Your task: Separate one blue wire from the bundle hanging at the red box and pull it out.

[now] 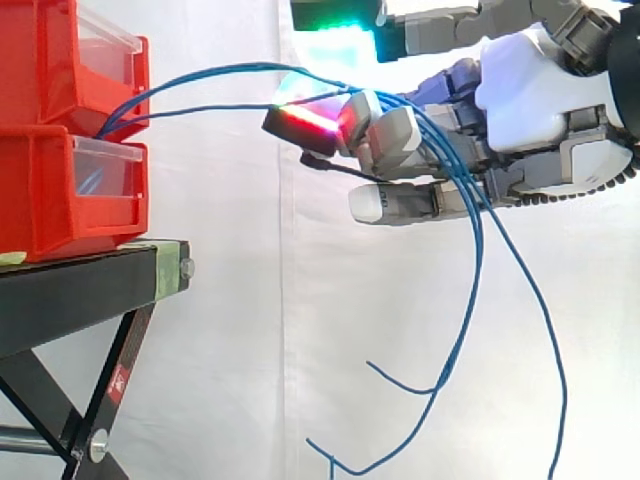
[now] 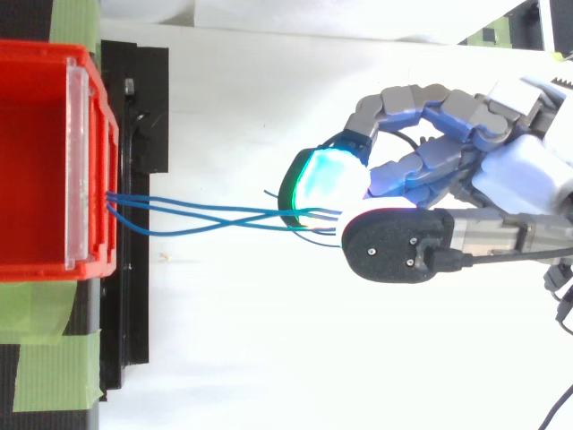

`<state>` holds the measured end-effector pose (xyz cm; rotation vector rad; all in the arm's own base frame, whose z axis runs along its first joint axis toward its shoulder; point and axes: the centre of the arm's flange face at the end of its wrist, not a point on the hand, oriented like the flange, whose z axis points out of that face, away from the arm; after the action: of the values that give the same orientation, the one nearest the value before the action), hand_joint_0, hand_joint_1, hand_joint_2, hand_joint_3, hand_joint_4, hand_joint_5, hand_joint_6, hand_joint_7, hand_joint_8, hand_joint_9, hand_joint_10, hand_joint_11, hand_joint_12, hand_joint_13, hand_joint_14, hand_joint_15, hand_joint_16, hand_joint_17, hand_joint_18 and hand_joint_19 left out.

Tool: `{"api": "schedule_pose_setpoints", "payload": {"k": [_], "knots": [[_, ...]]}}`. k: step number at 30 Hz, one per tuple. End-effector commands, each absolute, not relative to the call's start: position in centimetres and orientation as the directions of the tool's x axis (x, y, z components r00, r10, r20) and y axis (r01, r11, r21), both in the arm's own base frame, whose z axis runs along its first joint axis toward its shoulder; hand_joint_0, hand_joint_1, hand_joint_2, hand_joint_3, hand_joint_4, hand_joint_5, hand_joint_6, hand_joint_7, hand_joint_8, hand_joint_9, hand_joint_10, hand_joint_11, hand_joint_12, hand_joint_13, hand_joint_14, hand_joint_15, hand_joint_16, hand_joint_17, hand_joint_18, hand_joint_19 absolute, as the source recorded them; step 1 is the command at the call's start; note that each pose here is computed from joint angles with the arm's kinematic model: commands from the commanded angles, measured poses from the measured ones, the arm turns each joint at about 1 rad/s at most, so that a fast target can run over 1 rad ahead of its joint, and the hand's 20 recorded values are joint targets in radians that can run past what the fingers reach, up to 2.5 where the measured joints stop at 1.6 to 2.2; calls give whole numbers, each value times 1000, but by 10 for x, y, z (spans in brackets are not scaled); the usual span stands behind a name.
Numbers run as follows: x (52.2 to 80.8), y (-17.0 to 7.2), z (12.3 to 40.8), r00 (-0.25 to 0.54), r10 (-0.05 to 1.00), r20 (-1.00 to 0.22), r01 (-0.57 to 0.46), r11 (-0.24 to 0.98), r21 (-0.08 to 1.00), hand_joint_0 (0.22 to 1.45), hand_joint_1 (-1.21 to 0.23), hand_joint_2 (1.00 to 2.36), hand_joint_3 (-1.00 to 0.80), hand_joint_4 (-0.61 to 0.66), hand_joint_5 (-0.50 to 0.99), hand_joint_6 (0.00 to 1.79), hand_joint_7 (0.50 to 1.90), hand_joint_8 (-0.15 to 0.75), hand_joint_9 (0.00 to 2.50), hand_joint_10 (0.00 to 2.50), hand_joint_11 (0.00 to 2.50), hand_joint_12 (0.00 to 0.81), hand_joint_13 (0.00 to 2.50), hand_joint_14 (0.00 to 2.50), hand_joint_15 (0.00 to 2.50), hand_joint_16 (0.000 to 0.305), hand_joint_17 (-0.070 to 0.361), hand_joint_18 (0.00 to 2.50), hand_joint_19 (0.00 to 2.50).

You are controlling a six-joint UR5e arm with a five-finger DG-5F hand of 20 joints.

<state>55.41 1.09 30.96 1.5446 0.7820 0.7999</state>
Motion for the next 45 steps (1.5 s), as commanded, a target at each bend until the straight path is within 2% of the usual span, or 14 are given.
{"api": "schedule_pose_setpoints", "payload": {"k": [1,7,22,35,41,45], "knots": [[554,11,310,542,838,67,44,-107,993,658,-788,1024,-175,239,-237,881,1039,316,906,3,1622,308,1270,13,1487,42,94,730,653],[554,11,310,541,838,68,43,-109,993,685,-911,1025,-169,223,-248,884,1061,299,834,4,1637,311,1221,17,1491,42,95,705,621],[554,11,310,542,837,71,40,-110,993,737,-979,1018,-280,234,-267,881,1070,296,732,5,1612,315,1156,18,1471,42,94,682,538],[555,11,310,542,837,70,40,-109,993,745,-1032,1015,-346,236,-280,865,1103,289,597,6,1567,346,971,21,1398,36,82,649,514],[555,11,310,542,837,72,39,-110,993,652,-989,1009,-408,241,-273,857,1081,305,632,8,1558,336,1004,22,1396,36,81,652,568],[554,11,310,542,837,71,40,-110,993,595,-876,1006,-433,249,-263,852,1067,314,702,8,1548,339,1074,20,1401,38,86,670,619]]}}
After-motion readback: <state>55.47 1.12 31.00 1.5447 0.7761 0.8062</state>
